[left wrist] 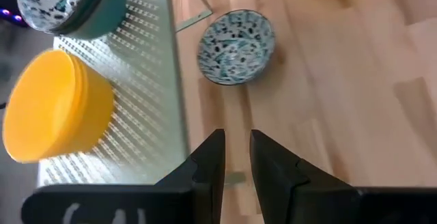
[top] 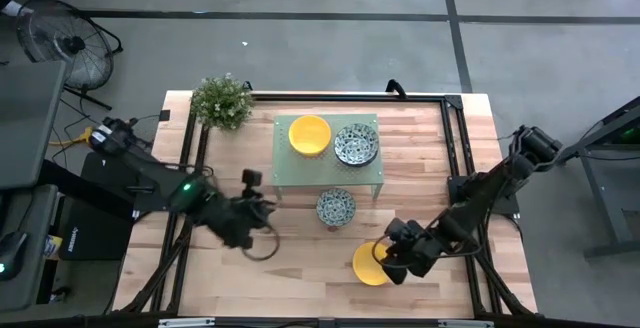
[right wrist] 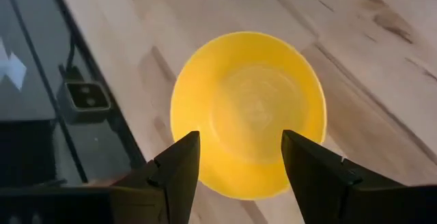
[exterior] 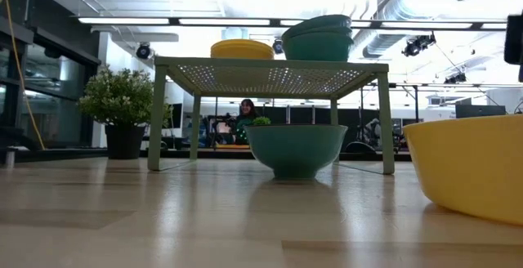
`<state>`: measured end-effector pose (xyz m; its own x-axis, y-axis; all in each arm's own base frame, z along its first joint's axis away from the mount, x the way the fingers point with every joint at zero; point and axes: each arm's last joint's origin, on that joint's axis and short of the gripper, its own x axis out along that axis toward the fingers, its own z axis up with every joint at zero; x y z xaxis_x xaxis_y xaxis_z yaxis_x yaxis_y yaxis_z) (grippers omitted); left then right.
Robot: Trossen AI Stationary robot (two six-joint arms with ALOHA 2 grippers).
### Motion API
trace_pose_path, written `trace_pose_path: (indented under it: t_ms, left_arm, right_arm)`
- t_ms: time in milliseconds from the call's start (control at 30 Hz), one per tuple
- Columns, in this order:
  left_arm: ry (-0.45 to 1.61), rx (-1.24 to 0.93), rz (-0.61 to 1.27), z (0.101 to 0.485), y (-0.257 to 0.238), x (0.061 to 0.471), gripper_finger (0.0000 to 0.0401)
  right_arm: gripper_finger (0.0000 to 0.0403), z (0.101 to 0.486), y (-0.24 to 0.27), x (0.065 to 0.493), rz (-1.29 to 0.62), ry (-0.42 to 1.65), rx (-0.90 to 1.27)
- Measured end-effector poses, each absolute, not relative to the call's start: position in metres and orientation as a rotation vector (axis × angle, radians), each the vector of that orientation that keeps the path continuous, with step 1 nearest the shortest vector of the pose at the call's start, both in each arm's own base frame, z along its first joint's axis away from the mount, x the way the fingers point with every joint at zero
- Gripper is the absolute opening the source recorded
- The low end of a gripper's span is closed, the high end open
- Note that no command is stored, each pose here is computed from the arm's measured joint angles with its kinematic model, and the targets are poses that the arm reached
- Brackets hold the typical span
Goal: Pick & Place Mini bowls
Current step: Stack the yellow bowl on top of the yellow bowl on the shelf
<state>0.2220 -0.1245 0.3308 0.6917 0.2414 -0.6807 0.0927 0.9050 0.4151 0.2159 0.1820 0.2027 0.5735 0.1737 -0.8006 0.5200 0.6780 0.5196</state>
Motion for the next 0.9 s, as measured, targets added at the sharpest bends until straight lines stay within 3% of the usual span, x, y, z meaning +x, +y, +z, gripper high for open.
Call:
trace_pose_path:
  t_ms: [467,900]
  left_arm:
    - [0.729,0.361,0.068,0.315,-0.152,0.193,0.0065]
    - [0.702,0.315,0.057,0.317,-0.155,0.196,0.0065]
  right_arm:
    - [0.0195,0.180,0.169,0.219,-0.396,1.222,0.921]
    - [0.0194,0.163,0.172,0.222,-0.457,1.278,0.915]
